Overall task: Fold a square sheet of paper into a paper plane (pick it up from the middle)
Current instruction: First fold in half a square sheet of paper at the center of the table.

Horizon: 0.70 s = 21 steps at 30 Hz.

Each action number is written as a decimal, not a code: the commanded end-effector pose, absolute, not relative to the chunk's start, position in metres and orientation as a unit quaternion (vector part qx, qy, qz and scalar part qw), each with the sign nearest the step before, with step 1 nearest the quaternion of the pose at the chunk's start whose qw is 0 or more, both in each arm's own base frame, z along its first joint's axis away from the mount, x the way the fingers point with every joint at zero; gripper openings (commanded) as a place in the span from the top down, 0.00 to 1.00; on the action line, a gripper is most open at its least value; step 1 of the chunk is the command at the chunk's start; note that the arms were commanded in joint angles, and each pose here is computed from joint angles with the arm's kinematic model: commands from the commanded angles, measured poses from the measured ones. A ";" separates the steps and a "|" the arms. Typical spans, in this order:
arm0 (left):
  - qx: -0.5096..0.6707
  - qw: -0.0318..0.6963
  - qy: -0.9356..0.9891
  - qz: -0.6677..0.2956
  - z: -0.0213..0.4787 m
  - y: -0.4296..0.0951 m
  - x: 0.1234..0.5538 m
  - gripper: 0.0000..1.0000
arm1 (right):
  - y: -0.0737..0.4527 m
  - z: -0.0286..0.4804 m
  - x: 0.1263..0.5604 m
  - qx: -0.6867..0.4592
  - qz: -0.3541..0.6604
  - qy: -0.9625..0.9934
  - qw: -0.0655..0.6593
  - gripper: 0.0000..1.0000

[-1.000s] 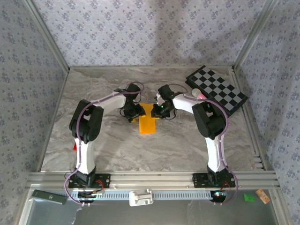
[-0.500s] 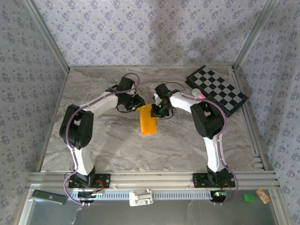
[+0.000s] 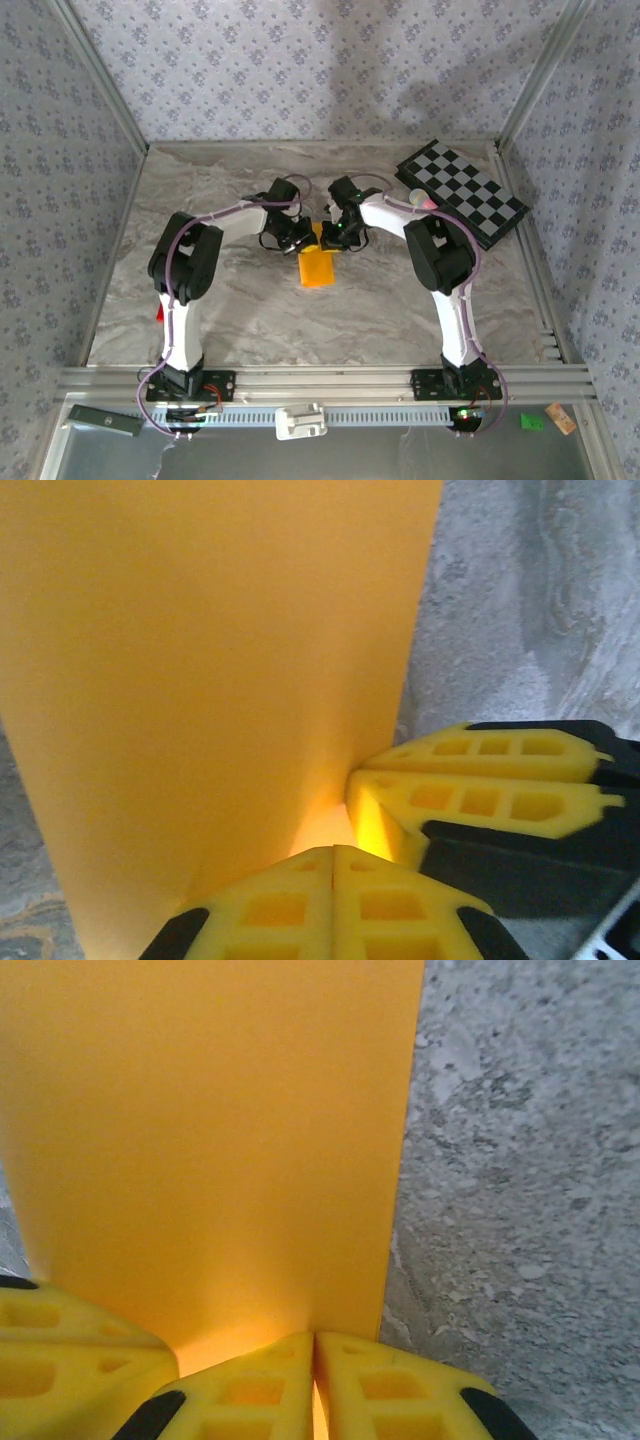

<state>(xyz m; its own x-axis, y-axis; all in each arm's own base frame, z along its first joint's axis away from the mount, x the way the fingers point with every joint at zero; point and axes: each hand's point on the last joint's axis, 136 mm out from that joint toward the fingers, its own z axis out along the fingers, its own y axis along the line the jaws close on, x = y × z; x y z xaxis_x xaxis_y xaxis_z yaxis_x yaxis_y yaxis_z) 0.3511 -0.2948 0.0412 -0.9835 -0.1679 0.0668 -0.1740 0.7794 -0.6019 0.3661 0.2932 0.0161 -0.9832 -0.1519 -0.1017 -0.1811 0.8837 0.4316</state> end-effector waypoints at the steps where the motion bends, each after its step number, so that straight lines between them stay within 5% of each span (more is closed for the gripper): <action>1: 0.083 0.018 -0.947 0.309 0.035 -0.293 0.348 0.94 | 0.235 -0.049 0.334 -0.072 0.082 0.993 -0.045 0.87; 21: 0.080 0.027 -0.960 0.265 0.006 -0.256 0.338 0.96 | 0.217 -0.061 0.327 -0.079 0.028 0.994 -0.066 0.88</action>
<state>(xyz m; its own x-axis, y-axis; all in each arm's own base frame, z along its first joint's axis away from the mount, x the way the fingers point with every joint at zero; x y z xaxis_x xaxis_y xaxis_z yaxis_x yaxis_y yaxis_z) 0.3476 -0.2740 0.0213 -0.9875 -0.1412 0.0696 -0.1559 0.8142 -0.5593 0.3657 0.2922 0.0146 -0.9800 -0.1754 -0.0940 -0.1982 0.9021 0.3833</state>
